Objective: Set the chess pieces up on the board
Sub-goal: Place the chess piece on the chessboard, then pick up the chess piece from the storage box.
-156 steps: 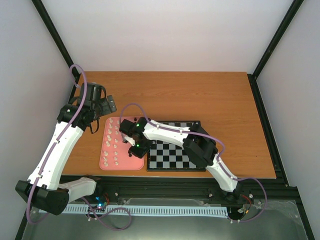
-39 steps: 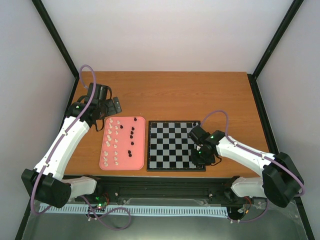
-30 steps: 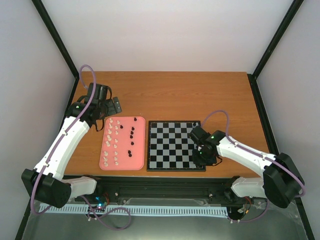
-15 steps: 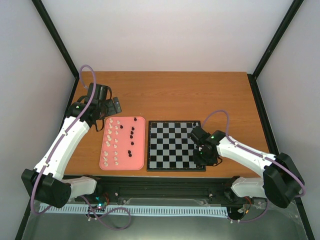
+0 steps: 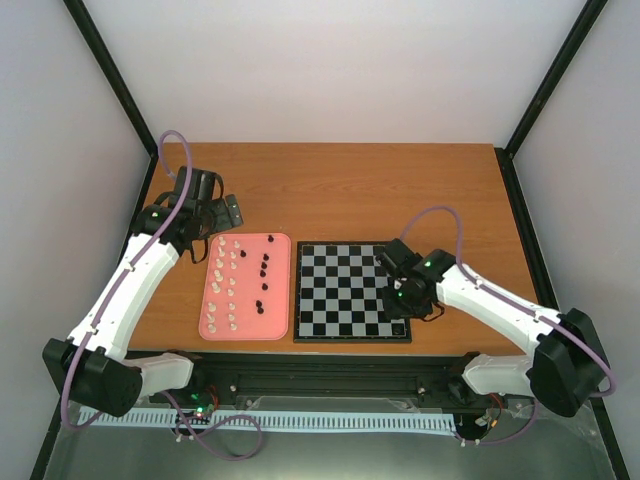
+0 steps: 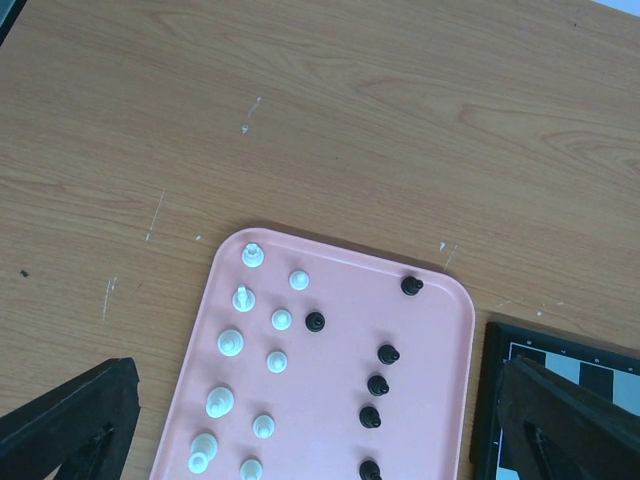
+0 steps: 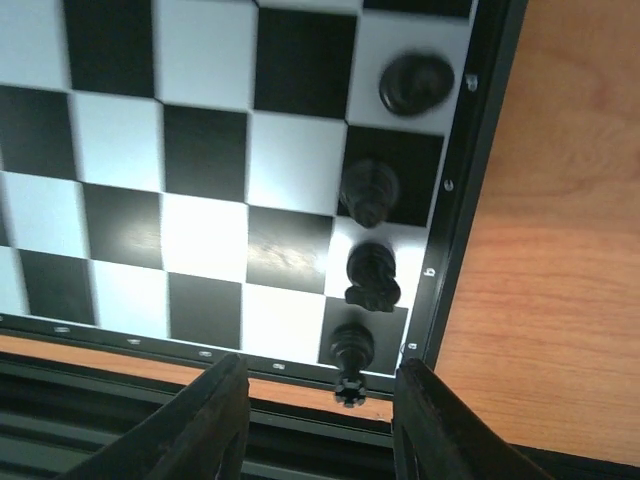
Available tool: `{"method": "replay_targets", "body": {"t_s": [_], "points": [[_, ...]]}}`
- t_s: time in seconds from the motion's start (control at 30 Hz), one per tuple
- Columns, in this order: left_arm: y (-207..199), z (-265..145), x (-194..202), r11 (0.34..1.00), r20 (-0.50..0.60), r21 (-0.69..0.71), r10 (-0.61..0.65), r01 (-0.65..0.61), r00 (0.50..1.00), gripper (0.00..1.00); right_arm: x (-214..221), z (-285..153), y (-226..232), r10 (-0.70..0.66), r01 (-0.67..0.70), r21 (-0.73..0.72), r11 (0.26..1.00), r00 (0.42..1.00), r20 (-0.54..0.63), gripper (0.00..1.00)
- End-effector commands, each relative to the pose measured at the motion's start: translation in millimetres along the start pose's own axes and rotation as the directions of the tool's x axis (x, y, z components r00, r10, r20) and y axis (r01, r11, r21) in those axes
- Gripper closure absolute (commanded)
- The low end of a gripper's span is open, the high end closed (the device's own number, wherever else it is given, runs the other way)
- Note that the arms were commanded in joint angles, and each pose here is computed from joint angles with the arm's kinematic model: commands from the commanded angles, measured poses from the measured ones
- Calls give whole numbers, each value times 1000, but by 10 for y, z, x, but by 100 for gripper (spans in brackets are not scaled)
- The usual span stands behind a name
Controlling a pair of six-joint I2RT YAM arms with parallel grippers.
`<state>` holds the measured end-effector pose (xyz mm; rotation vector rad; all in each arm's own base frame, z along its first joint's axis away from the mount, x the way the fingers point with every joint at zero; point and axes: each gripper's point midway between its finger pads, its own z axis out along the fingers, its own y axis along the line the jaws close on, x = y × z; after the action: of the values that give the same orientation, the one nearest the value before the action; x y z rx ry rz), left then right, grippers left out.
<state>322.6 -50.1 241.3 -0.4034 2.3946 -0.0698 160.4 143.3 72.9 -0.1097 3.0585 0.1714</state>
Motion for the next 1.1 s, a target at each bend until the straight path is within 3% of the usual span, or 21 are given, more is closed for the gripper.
{"method": "replay_targets", "body": {"t_s": [0.0,0.33,0.63,0.87,1.07], "points": [[35,-89,-82,1000,36,-6,-29,30,999,0,-213,-336,51,-38,37,9,999,997,74,52],[4,-263,-225,999,82,20,-42,41,996,0,-1046,-685,641,-147,155,-29,987,971,186,46],[-54,-450,-295,995,107,79,-64,56,992,0,-2031,-600,1749,-234,283,-166,945,935,266,56],[-22,-439,-222,996,89,72,-52,46,995,0,-2317,-314,2656,-365,427,-202,881,887,283,57],[-31,-418,-170,995,79,86,-63,56,995,0,-2301,23,2913,-402,465,-253,849,877,263,59]]}}
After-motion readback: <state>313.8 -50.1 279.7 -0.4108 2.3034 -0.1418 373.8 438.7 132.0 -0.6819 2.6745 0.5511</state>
